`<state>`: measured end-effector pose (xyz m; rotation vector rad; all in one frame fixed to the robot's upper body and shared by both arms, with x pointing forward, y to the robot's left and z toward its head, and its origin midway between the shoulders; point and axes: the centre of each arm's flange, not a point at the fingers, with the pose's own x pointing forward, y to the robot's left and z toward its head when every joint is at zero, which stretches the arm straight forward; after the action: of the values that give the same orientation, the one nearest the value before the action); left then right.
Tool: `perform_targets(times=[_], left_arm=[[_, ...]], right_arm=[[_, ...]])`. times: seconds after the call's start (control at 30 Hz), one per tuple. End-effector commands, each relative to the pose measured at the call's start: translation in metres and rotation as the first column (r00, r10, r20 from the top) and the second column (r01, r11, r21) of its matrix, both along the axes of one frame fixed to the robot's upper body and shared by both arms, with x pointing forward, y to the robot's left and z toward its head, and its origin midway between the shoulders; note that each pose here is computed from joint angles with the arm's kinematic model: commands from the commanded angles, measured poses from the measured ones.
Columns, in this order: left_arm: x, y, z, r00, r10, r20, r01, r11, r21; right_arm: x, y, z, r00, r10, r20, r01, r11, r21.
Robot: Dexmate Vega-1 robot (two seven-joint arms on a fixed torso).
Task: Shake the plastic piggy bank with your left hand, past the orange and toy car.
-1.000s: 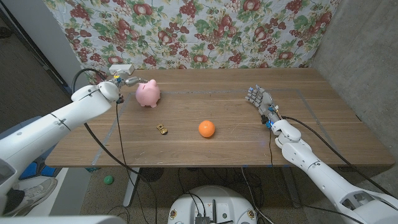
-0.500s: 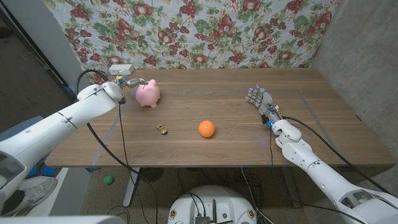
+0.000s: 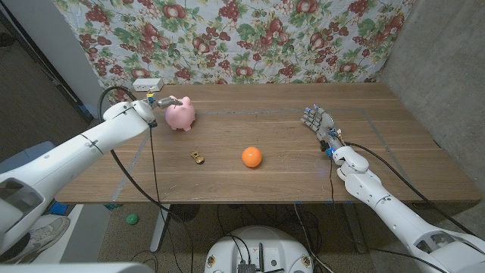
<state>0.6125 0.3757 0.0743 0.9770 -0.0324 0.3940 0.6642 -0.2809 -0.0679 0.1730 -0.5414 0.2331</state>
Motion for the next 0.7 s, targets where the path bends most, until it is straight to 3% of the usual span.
perform_targets(times=[0.03, 0.27, 0.7], left_arm=[[0.004, -0.004, -0.008, 0.997, 0.072, -0.015, -0.072, 0.997, -0.028], [0.009, -0.009, -0.01, 0.995, 0.092, -0.03, -0.093, 0.995, -0.036], [0.018, -0.018, -0.01, 0.999, 0.042, -0.021, -0.043, 0.998, -0.048]], right_arm=[[0.002, -0.004, 0.0, 1.0, 0.0, -0.002, 0.0, 1.0, 0.003], [0.004, -0.004, -0.002, 1.0, 0.006, -0.005, -0.006, 1.0, 0.009], [0.004, -0.006, -0.002, 1.0, -0.006, -0.002, 0.006, 1.0, 0.009]])
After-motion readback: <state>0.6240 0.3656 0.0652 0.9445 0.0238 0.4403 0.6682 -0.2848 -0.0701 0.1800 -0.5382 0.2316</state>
